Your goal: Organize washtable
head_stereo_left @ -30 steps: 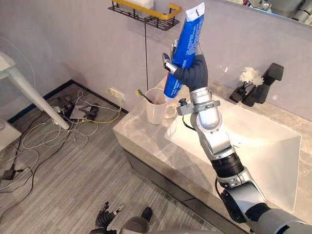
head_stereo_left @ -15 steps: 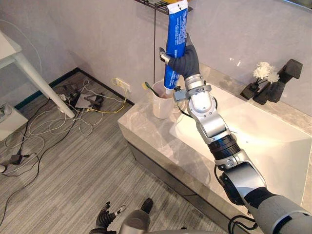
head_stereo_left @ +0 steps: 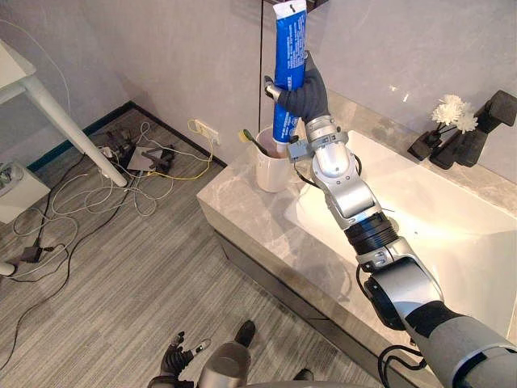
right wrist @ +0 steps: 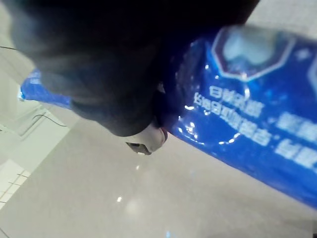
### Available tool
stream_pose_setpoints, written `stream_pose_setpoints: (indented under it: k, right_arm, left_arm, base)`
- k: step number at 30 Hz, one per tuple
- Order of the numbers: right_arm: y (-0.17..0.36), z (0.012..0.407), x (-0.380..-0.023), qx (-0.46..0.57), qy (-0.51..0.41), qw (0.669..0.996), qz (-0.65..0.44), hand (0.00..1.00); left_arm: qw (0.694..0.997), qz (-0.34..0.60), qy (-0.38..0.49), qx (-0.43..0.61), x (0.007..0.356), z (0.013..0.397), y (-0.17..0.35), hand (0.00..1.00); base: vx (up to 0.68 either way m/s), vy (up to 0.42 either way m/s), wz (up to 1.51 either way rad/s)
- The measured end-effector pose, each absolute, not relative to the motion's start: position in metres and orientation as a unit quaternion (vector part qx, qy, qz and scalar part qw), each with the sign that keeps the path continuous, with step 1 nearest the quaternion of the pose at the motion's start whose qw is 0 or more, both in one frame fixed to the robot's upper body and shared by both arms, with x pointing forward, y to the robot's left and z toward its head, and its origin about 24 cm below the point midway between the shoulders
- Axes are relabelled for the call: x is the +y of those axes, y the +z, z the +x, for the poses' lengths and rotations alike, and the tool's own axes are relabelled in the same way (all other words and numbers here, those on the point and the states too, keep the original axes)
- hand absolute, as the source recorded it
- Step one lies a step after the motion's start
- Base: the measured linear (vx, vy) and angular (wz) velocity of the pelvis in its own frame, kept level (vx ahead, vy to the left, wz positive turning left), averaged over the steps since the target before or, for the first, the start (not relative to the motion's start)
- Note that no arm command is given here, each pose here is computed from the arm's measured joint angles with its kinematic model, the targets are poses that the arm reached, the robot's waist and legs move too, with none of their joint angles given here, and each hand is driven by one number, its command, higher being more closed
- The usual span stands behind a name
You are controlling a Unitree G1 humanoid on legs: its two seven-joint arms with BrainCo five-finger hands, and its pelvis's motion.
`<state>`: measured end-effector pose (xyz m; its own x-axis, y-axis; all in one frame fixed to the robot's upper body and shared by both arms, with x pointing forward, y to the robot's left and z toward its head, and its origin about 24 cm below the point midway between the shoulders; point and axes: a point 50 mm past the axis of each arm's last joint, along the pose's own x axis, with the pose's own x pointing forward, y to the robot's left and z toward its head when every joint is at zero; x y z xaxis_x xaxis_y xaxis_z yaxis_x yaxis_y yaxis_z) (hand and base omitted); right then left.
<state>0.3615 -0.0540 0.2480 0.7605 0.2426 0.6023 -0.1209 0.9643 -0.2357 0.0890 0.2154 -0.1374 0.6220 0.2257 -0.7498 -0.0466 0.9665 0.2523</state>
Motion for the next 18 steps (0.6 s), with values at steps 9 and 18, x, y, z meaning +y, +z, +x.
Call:
stream_pose_setpoints:
  k: [9,18]
  right_arm:
    - [0.228,0.365,-0.050,-0.295,0.113,0.942,-0.110,1.00]
    - [0.209,0.364,-0.054,-0.271,0.113,0.949,-0.110,0.00]
  left_arm:
    - [0.894,0.107,0.069,0.430,0.213,0.089,-0.138,0.00]
    - [0.894,0.107,0.068,0.430,0.213,0.088,-0.138,0.00]
  base:
    - [0.00,0.000,0.00]
    - [0.00,0.000,0.00]
